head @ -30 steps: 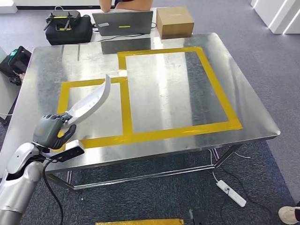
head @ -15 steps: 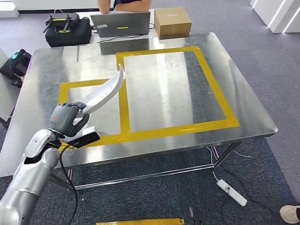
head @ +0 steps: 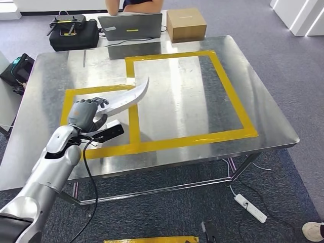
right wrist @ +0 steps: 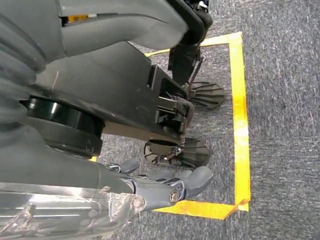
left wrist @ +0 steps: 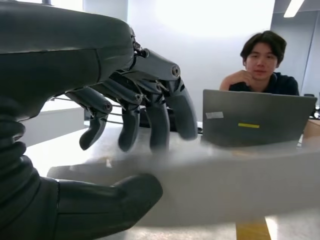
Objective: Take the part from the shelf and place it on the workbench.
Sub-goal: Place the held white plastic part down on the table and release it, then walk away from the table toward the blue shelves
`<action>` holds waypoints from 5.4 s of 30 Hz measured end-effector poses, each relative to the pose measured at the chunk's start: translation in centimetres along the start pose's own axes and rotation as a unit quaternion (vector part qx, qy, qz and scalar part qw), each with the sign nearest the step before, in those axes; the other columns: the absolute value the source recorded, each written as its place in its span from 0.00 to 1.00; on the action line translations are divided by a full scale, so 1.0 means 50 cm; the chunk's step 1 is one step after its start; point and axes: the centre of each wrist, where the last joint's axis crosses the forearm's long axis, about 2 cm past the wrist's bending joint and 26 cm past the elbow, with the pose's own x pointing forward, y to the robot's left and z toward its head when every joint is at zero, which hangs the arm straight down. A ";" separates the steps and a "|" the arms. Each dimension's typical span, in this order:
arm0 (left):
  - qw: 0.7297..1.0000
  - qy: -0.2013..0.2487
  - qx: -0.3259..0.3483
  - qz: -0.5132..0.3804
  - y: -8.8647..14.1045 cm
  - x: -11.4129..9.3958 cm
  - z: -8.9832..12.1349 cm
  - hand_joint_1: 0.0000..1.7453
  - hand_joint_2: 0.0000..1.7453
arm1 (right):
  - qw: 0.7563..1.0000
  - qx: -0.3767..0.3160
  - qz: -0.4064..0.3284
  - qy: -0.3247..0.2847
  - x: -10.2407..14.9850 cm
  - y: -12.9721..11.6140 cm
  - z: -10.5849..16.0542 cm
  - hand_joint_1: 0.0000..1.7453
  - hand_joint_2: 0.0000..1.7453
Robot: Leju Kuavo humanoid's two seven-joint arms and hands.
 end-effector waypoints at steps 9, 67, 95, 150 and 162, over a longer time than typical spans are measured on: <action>0.999 0.048 -0.017 0.003 -0.009 -0.014 -0.027 0.00 0.00 | 1.000 0.006 -0.016 0.009 0.011 0.019 0.000 0.00 0.00; 0.993 0.119 -0.011 -0.005 -0.011 -0.097 0.013 0.00 0.00 | 0.999 -0.013 -0.038 0.000 0.002 0.003 0.000 0.00 0.00; 0.989 0.143 -0.020 -0.012 -0.018 -0.147 0.068 0.00 0.00 | 0.999 -0.015 -0.044 0.005 -0.018 -0.026 0.002 0.00 0.00; 0.923 0.351 -0.104 0.119 -0.254 -0.168 0.528 0.00 0.00 | 0.999 -0.045 -0.021 0.011 -0.087 -0.097 0.017 0.00 0.00; 0.785 0.522 -0.285 0.175 -0.367 -0.039 0.768 0.00 0.00 | 0.998 -0.066 -0.006 0.021 -0.111 -0.097 0.025 0.00 0.00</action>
